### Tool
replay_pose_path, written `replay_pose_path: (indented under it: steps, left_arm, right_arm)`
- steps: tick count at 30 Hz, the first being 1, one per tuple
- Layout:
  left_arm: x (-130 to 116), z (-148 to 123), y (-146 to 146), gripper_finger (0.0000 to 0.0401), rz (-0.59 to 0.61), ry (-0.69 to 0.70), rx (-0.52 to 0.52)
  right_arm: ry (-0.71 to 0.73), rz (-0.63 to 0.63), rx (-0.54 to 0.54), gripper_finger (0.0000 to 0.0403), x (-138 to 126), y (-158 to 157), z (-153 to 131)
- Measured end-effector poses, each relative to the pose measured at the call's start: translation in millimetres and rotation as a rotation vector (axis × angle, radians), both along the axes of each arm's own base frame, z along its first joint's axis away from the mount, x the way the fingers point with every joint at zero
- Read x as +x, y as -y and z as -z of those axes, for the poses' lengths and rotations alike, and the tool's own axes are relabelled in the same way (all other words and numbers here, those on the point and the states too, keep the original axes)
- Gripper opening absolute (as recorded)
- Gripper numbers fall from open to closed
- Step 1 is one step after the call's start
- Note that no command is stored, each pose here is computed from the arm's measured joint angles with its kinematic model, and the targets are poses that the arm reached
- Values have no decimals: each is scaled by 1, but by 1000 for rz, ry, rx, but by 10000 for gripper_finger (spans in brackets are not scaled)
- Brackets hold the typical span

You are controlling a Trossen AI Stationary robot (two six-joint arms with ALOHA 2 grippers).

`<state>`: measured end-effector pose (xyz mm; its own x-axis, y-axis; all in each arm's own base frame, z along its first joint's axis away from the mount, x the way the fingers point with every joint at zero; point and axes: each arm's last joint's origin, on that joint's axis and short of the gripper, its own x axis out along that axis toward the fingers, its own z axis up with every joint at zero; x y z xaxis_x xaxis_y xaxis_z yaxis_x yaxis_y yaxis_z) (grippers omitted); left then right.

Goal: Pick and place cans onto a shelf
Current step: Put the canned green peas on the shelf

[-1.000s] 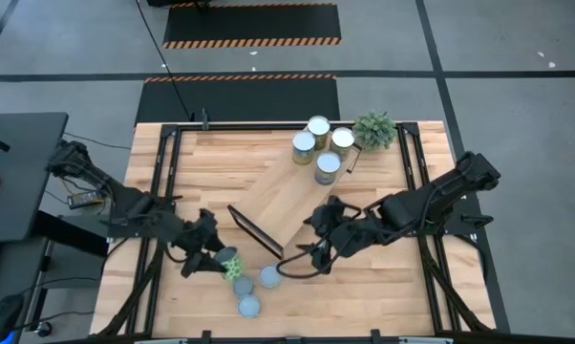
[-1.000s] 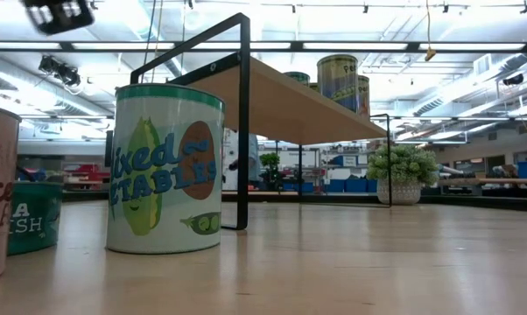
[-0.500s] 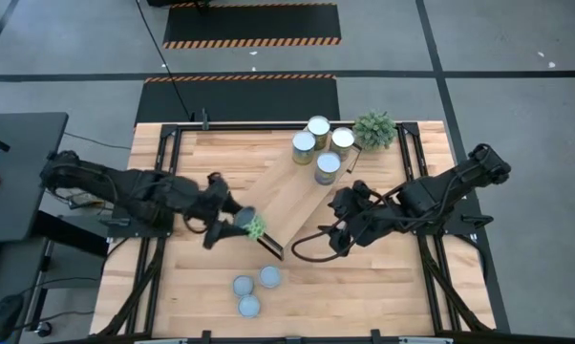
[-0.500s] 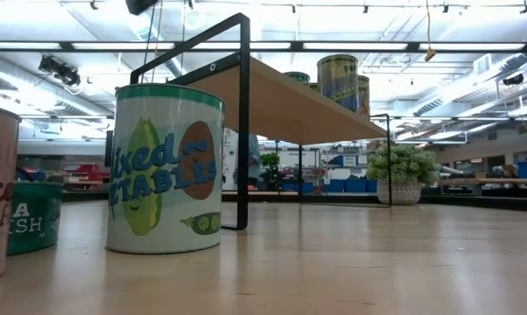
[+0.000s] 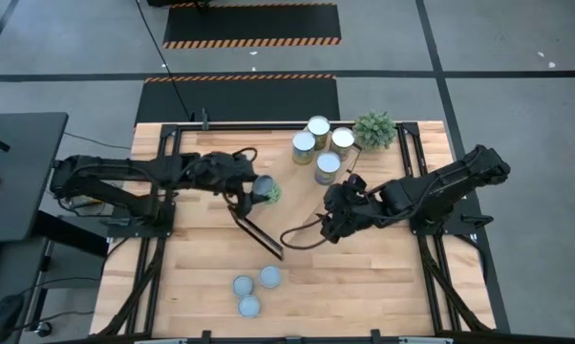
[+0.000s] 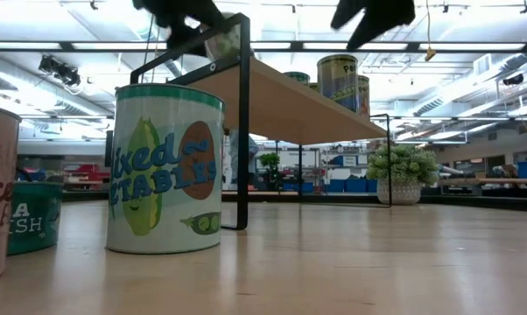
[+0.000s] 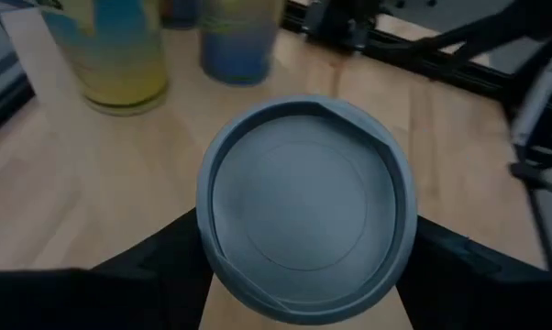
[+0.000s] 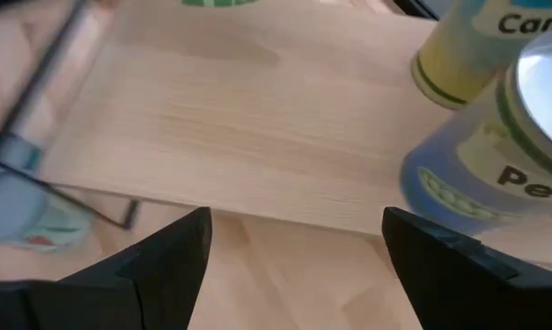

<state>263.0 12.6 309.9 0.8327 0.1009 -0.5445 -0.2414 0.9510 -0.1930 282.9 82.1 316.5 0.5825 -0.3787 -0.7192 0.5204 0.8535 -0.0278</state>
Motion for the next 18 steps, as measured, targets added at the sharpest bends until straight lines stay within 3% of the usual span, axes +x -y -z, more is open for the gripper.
replay_pose_path:
  steps: [18]
  left_arm:
    - [17, 14, -32, 279, -74, -7, 54]
  right_arm:
    - [-29, 10, -19, 300, 17, 55, 4]
